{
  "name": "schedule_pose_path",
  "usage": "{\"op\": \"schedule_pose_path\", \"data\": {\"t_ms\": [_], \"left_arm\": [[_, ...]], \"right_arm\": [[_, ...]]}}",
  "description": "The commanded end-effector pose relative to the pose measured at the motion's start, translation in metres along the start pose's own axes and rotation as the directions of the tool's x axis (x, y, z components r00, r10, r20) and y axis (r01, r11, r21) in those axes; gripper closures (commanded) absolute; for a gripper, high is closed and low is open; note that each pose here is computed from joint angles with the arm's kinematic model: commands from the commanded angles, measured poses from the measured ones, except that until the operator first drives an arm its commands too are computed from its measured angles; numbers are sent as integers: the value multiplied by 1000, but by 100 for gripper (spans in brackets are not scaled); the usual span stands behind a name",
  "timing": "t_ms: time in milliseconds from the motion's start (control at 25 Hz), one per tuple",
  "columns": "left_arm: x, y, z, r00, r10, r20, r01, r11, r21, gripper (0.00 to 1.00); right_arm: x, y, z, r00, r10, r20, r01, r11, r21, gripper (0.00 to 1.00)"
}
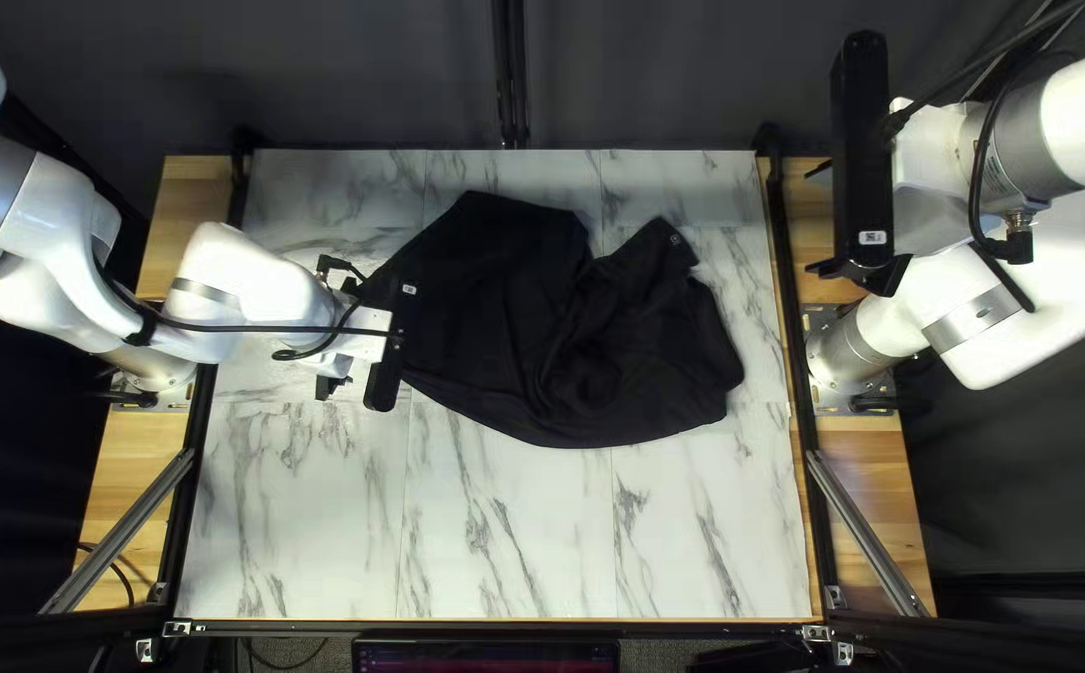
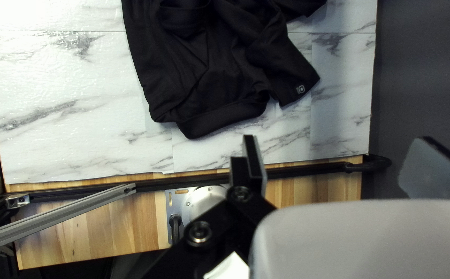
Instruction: Fold t-shirt
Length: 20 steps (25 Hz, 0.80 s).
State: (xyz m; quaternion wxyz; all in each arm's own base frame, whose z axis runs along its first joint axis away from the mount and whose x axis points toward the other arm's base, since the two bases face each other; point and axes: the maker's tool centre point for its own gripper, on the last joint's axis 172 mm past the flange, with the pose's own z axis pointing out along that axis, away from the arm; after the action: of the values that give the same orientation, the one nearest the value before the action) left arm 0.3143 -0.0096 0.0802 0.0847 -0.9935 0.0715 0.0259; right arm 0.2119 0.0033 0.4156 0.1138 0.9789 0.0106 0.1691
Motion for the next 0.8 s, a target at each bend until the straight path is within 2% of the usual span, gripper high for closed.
{"op": "schedule_pose_path", "data": {"t_ms": [40, 240, 440, 520, 600, 640, 680, 800], "left_arm": [[-4, -15, 17, 1000, 11, 22, -12, 999, 51, 0], [-5, -24, 38, 998, 51, 41, -54, 997, 59, 0], [-4, -31, 43, 995, 87, 47, -90, 994, 58, 1], [-5, -32, 47, 994, 95, 49, -98, 994, 52, 15], [-7, -33, 55, 993, 104, 50, -106, 994, 42, 59], [-7, -33, 58, 993, 106, 50, -108, 993, 37, 59], [-8, -32, 61, 993, 110, 49, -111, 993, 32, 92], [-10, -32, 72, 992, 117, 53, -118, 993, 14, 92]], "right_arm": [[0, 0, 0, 1000, 0, 0, 0, 1000, 0, 0], [0, 0, 0, 1000, 0, 0, 0, 1000, 0, 0], [0, 0, 0, 1000, 0, 0, 0, 1000, 0, 0], [0, 0, 0, 1000, 0, 0, 0, 1000, 0, 0], [0, 0, 0, 1000, 0, 0, 0, 1000, 0, 0], [0, 0, 0, 1000, 0, 0, 0, 1000, 0, 0], [0, 0, 0, 1000, 0, 0, 0, 1000, 0, 0], [0, 0, 0, 1000, 0, 0, 0, 1000, 0, 0]]}}
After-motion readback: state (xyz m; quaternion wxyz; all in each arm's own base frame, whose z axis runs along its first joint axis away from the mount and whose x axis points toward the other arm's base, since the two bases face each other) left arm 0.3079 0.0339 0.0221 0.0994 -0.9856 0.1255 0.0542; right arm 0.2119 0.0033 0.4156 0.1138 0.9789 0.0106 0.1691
